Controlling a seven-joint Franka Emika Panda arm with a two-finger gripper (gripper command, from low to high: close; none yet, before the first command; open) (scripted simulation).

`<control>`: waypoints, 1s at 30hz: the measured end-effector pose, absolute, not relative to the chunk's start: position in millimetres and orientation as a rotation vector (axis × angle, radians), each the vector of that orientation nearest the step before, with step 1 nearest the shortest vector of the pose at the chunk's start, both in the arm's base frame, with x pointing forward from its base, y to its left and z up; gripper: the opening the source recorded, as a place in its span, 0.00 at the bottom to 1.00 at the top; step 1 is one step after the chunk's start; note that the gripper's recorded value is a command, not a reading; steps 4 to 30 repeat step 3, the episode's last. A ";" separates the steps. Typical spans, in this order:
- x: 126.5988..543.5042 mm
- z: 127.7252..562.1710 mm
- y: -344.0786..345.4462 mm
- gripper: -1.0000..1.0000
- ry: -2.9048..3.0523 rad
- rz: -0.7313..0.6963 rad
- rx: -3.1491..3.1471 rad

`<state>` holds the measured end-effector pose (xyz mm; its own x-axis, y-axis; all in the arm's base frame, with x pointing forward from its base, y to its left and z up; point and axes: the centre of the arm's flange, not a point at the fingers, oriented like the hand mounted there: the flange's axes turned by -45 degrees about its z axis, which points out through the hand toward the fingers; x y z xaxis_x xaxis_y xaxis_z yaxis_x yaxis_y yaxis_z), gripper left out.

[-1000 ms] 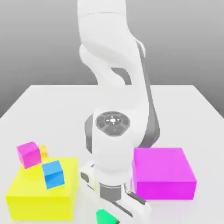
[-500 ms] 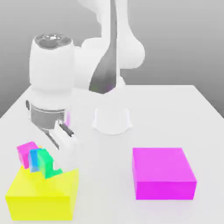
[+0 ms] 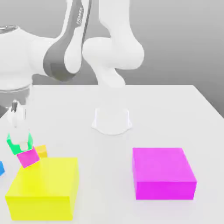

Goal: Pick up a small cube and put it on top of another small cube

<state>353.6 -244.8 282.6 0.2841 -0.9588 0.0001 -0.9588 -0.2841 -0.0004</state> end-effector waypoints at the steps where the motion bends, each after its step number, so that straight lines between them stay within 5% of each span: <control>1: 354.0 292.1 -245.1 1.00 1.880 0.000 -2.517; 3: 354.2 317.3 -245.2 1.00 1.880 0.000 -2.517; 30: 354.2 317.3 -245.2 1.00 1.880 0.000 -2.517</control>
